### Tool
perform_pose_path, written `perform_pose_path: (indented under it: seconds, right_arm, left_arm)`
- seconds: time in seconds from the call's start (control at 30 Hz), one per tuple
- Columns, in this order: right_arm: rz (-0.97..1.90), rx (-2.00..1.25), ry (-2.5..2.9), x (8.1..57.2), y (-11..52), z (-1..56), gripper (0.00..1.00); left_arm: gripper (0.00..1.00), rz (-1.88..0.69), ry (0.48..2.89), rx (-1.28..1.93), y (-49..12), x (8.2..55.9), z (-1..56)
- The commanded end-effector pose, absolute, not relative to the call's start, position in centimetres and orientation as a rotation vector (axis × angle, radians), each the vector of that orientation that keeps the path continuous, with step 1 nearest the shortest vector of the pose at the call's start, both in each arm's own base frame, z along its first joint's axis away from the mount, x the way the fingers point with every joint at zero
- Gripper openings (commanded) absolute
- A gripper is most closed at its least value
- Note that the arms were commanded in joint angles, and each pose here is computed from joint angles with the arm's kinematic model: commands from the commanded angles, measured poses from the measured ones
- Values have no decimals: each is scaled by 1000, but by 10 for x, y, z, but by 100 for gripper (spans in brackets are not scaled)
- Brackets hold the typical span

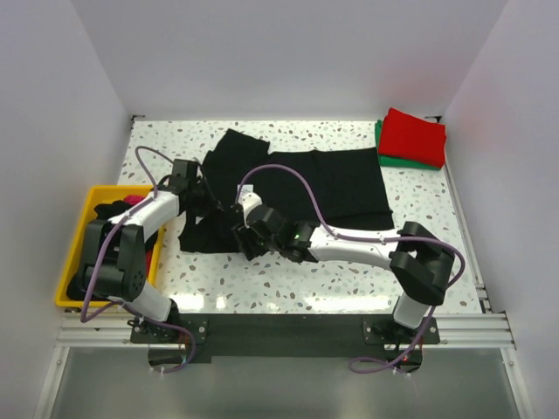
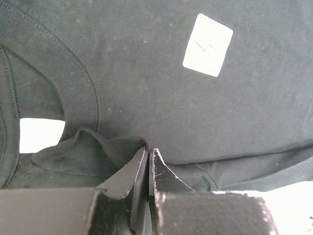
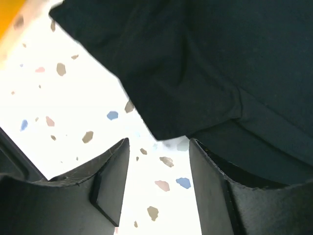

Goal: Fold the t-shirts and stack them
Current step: Fold the tshirt

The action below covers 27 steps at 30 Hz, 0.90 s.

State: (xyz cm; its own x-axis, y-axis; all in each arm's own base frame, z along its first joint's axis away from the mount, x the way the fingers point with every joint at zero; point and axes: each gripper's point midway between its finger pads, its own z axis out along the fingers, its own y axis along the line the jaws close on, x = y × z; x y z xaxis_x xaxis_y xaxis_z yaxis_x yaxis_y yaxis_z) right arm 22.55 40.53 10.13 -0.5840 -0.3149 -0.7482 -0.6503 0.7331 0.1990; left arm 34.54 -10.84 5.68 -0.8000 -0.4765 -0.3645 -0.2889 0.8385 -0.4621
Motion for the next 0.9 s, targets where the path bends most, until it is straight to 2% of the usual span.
perform_pose_path:
  seconds: [0.0, 0.23, 0.63, 0.73, 0.77, 0.87]
  right_arm:
    - [520, -889, 2046, 227, 419, 123, 57]
    - [371, -1070, 1976, 224, 433, 103, 57]
    - [173, -1076, 1964, 248, 436, 79, 56]
    - [125, -1050, 1963, 256, 434, 76, 47]
    - [112, -1045, 1963, 257, 433, 75, 39]
    - [80, -1007, 1949, 263, 430, 81, 28]
  left_arm:
    - [8, -569, 2495, -526, -112, 363, 71]
    - [8, -570, 2492, -525, -112, 366, 73]
    - [8, -578, 2489, -523, -113, 369, 76]
    - [7, -580, 2492, -521, -114, 369, 76]
    - [7, -580, 2491, -518, -114, 369, 77]
    - [7, -579, 2490, -518, -113, 369, 77]
